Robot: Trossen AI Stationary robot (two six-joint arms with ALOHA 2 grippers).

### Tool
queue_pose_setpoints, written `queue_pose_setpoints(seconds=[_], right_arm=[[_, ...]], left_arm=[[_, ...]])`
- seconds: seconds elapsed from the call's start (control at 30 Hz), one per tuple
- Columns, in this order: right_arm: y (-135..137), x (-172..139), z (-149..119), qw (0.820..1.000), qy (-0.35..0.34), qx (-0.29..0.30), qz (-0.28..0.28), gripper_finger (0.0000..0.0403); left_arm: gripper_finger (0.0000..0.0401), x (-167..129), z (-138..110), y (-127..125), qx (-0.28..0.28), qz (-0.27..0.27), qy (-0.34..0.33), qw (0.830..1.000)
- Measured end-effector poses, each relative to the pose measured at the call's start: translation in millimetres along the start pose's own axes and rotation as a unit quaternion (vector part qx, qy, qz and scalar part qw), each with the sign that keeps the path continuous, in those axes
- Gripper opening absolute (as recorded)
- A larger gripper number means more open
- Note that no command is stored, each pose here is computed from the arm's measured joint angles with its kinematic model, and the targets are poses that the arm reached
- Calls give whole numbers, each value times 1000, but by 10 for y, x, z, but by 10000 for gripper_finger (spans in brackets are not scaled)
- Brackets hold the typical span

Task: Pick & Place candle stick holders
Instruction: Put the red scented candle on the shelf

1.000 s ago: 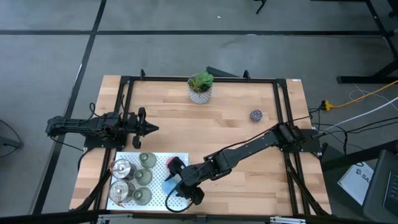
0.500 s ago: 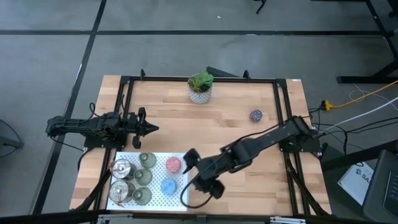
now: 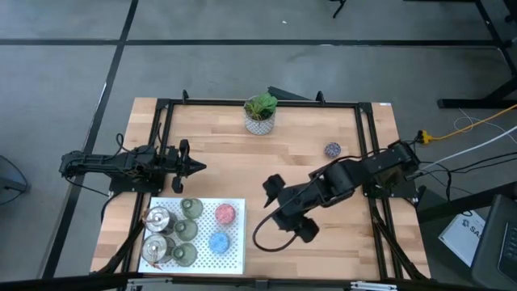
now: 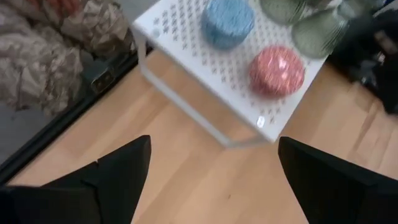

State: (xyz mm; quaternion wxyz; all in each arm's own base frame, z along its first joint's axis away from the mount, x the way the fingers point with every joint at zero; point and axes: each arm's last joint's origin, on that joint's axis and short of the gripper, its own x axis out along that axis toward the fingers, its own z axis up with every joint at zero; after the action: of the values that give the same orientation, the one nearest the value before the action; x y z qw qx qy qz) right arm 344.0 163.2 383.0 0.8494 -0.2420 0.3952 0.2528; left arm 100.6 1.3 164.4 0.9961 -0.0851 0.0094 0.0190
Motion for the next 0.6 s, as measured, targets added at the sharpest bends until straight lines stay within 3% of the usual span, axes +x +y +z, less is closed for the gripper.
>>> queue_pose_setpoints(seconds=[0.6], right_arm=[[-230,-184,-393,989,138,61,0,355]], left_arm=[[6,0,2,0,0,0,-1,1000]])
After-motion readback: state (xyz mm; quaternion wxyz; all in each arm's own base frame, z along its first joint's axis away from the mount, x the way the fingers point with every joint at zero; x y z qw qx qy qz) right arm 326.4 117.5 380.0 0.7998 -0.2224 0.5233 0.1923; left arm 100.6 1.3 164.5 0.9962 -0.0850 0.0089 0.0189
